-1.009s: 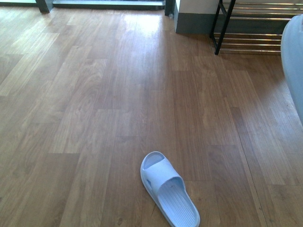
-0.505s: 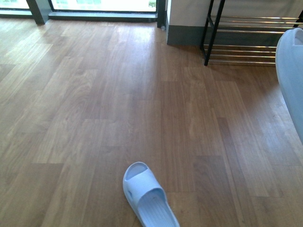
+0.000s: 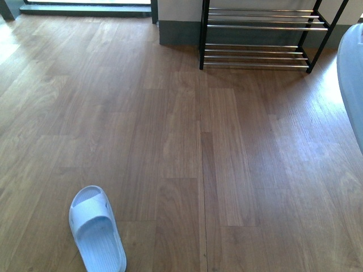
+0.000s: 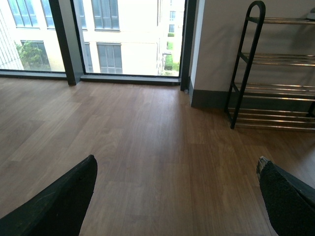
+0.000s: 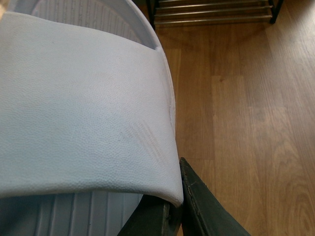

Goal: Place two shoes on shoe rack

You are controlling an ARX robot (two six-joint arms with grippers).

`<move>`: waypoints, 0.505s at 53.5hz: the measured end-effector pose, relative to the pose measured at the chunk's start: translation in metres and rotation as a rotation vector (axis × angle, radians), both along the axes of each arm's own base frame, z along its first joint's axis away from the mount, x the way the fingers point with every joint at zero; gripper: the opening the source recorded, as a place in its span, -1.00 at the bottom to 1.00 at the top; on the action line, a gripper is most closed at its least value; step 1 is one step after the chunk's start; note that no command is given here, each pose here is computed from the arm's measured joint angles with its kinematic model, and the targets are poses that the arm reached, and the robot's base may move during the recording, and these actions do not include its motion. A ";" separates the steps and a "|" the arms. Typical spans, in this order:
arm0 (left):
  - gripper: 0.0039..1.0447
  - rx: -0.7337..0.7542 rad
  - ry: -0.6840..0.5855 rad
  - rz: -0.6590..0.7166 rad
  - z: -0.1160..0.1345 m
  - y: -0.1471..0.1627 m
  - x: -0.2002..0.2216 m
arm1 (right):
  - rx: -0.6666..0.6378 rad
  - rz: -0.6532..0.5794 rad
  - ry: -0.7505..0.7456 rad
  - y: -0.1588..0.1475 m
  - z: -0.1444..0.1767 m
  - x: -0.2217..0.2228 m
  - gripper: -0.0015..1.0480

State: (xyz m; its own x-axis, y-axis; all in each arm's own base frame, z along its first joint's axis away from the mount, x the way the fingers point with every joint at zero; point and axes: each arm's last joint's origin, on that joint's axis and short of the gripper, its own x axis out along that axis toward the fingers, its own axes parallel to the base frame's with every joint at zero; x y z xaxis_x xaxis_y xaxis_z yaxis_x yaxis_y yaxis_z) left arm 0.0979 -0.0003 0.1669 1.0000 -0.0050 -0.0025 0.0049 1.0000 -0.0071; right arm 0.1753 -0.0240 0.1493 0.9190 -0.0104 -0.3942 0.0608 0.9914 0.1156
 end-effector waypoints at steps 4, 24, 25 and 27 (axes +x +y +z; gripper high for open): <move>0.83 0.000 0.000 0.002 0.000 0.000 0.000 | -0.001 -0.001 0.000 0.000 0.000 0.000 -0.97; 0.83 -0.019 0.035 0.026 -0.002 0.000 0.001 | 0.000 0.001 0.000 0.000 0.000 0.000 -0.97; 0.83 -0.048 0.096 0.090 -0.001 0.001 0.000 | 0.000 0.001 0.000 0.000 0.000 0.000 -0.97; 0.83 -0.081 0.193 0.159 -0.002 0.001 0.002 | 0.000 0.001 0.000 0.000 0.000 0.000 -0.97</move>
State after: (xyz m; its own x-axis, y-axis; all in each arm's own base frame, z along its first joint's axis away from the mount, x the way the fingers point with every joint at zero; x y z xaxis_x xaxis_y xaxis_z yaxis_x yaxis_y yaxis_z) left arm 0.0998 0.0011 0.1647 0.9693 0.1442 -0.1993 -0.1614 0.9842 -0.0730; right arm 0.1754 -0.0239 0.1494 0.9190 -0.0093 -0.3942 0.0598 0.9915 0.1159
